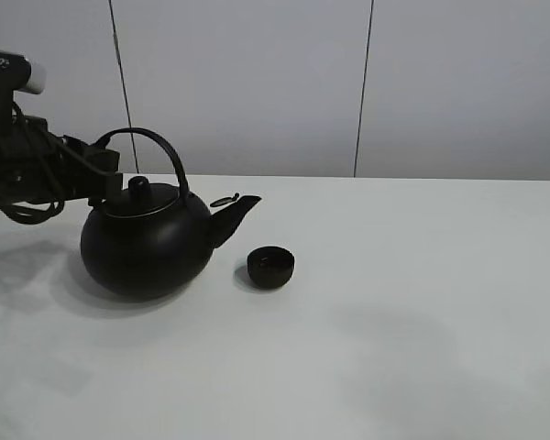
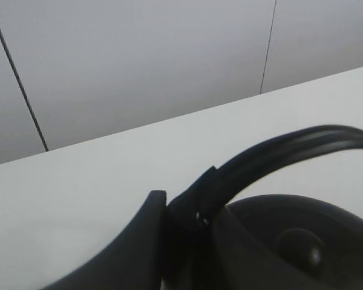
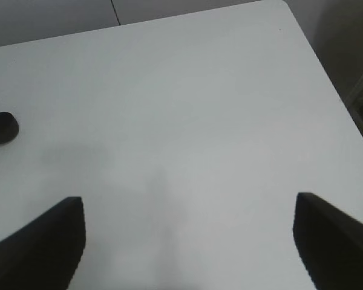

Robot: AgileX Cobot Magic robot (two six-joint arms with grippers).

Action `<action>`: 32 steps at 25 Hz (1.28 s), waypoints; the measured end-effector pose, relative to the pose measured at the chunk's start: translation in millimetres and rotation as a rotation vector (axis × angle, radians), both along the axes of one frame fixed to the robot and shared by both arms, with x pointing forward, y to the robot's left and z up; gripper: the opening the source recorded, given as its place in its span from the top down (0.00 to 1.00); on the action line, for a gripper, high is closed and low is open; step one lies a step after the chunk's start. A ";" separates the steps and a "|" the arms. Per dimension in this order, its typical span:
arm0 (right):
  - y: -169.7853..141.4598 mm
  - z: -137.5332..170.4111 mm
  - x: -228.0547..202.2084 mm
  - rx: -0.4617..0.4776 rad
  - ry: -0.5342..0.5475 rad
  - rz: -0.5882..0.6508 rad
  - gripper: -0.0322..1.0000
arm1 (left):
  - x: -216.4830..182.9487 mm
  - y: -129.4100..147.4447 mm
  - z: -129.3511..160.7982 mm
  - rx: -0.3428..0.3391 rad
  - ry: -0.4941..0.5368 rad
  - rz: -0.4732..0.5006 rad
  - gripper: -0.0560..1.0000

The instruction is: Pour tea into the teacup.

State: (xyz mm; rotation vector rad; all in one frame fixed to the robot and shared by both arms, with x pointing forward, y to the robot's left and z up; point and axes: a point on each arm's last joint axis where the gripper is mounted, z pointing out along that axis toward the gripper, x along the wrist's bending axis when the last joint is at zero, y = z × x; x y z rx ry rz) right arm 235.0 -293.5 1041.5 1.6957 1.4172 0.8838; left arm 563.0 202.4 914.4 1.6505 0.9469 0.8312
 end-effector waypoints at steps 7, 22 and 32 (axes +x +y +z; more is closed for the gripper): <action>0.0 0.0 0.0 0.000 0.000 0.000 0.35 | -9.2 1.5 -8.3 0.003 0.024 -0.008 0.83; 0.0 0.0 0.0 0.000 0.000 0.000 0.35 | -13.9 -2.5 -7.4 0.001 -0.005 -0.067 0.77; 0.0 0.0 0.0 0.000 0.000 0.000 0.35 | -17.9 -4.2 -2.1 -0.041 -0.036 -0.090 0.57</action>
